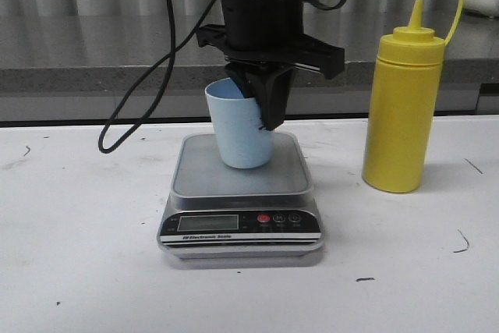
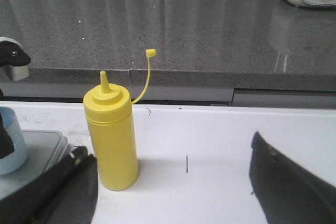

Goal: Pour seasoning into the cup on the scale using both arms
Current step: 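Carry the blue cup with the left gripper onto the scale, then open the left gripper and lift it away from the cup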

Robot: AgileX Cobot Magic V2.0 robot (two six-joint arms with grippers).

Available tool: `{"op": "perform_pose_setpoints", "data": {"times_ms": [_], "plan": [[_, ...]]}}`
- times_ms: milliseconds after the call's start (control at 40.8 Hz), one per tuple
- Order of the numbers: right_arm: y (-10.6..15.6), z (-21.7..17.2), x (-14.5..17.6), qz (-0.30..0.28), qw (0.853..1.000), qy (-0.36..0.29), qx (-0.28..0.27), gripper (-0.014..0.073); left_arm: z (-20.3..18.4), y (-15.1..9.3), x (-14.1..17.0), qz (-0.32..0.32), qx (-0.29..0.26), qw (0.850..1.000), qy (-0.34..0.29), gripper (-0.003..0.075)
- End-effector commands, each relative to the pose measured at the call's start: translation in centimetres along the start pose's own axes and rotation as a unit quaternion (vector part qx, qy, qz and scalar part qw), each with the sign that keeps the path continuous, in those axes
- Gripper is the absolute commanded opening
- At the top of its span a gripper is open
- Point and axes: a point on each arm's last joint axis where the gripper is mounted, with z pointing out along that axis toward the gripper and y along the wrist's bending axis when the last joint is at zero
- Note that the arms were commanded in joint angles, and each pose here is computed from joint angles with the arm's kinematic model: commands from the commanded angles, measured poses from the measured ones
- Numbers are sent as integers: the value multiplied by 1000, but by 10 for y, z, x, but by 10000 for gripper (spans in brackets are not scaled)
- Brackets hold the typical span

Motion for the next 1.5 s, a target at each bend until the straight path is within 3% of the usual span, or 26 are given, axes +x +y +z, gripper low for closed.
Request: {"op": "perform_pose_setpoints", "data": {"times_ms": [0,368,490,662,785,1471], "plan": [[0,-1,-15,-3,999,-45,1,606,-36,-1,-1,-2,-5,1000,-30,-20],[0,-1,-15,-3,999,-45,1,606,-36,-1,-1,-2,-5,1000,-30,13],[0,-1,-15,-3,999,-45,1,606,-36,-1,-1,-3,-5,1000,-30,130],[0,-1,-15,-3,999,-45,1,606,-36,-1,-1,-4,-5,1000,-30,380],[0,-1,-15,-3,999,-45,1,606,-40,-1,0,-5,-5,999,-34,484],[0,-1,-15,-3,999,-45,1,606,-109,1,18,-8,-8,995,-97,471]]}}
